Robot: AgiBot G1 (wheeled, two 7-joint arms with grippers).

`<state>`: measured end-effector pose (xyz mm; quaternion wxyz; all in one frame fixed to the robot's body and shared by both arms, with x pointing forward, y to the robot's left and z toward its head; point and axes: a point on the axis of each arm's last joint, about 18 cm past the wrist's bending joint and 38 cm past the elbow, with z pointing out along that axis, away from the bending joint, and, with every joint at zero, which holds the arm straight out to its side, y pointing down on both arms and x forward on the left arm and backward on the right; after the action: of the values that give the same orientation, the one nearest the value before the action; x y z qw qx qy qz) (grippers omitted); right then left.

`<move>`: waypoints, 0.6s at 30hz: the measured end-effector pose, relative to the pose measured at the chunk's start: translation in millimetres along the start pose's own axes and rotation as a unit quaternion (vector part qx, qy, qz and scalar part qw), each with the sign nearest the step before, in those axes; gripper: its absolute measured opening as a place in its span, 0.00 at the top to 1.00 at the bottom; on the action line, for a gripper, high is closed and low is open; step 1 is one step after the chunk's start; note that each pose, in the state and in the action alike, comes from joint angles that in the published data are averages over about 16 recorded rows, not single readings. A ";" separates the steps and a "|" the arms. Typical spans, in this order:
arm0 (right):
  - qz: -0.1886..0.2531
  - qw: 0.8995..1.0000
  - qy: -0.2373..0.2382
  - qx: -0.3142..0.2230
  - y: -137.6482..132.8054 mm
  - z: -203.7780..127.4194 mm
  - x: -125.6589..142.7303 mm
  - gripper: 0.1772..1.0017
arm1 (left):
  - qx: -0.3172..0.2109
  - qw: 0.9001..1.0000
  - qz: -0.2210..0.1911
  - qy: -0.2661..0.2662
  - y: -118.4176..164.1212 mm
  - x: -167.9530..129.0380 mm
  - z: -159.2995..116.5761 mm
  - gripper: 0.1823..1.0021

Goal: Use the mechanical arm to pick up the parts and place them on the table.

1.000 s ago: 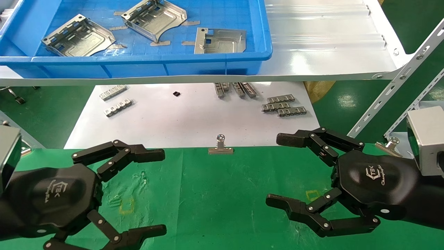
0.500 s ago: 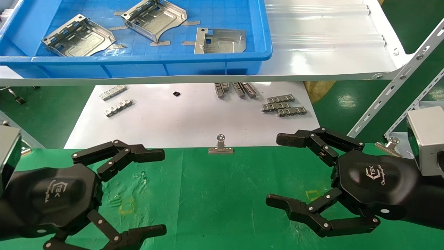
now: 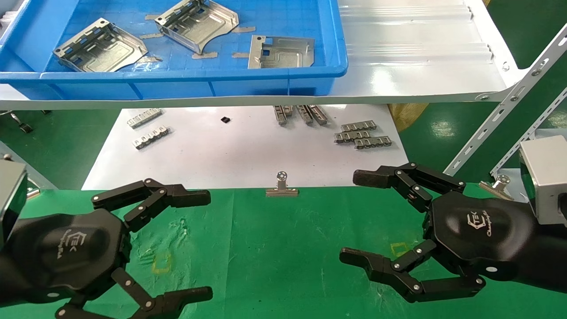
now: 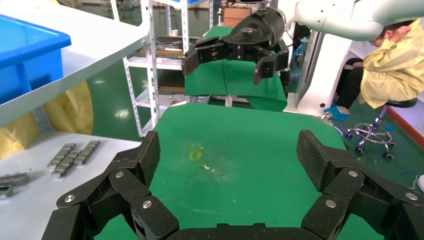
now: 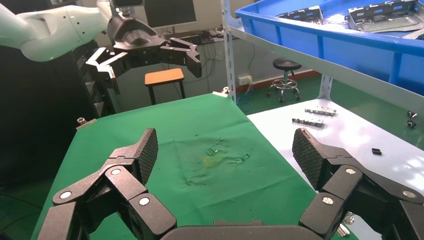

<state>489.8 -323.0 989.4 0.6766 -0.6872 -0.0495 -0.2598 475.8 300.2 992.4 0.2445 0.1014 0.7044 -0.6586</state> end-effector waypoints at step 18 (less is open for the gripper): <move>0.000 1.000 0.000 0.000 0.0 0.0 0.0 0.00 | 0.000 1.000 0.000 0.000 0.0 0.0 0.0 0.00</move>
<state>489.8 -323.0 989.4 0.6766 -0.6872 -0.0495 -0.2598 475.8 300.2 992.4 0.2445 0.1014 0.7044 -0.6586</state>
